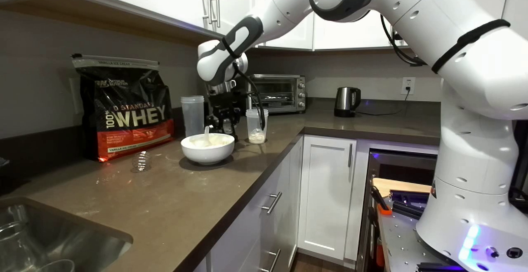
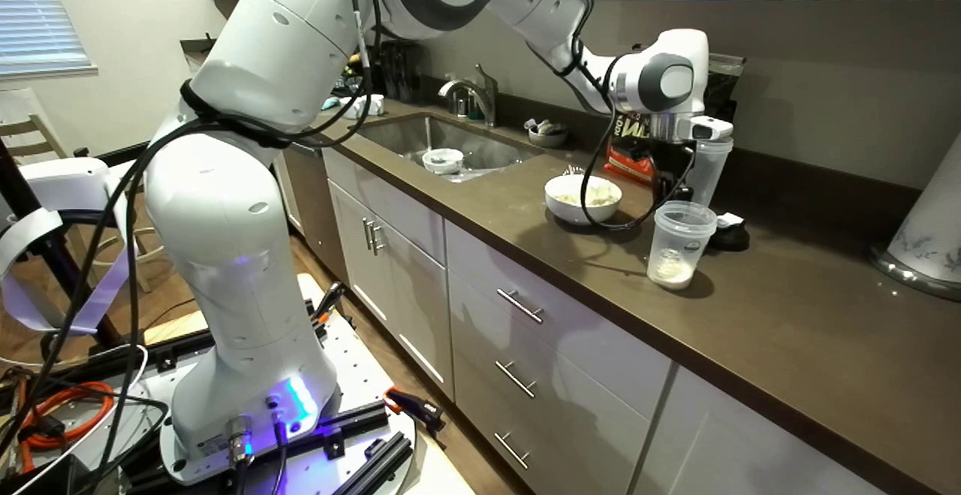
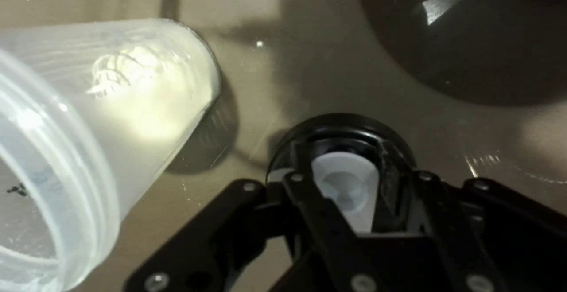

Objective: Put the lid on the short shaker bottle

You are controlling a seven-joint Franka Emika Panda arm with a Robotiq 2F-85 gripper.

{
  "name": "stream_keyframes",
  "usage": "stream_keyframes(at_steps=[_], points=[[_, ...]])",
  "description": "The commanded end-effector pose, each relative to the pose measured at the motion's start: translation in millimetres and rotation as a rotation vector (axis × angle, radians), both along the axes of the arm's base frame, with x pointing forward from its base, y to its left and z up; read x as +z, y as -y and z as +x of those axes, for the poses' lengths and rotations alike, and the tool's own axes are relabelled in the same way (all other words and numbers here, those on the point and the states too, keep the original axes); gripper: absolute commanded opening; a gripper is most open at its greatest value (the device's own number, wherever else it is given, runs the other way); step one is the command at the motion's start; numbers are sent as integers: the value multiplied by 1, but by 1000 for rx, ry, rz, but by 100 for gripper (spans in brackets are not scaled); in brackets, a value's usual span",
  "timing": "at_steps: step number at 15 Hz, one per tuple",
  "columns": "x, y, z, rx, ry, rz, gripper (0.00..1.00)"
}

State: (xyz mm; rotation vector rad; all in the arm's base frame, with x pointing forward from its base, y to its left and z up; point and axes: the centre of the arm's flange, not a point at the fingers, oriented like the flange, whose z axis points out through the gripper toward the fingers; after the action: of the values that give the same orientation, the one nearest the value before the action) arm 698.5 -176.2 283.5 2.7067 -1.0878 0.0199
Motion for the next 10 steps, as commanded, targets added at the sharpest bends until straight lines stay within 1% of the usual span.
stream_keyframes(at_steps=[1, 2, 3, 5, 10], points=[[1, 5, 5, 3, 23, 17, 18], [2, 5, 5, 3, 23, 17, 18], [2, 4, 4, 3, 23, 18, 14], [4, 3, 2, 7, 26, 19, 12], [9, -6, -5, 22, 45, 25, 12]])
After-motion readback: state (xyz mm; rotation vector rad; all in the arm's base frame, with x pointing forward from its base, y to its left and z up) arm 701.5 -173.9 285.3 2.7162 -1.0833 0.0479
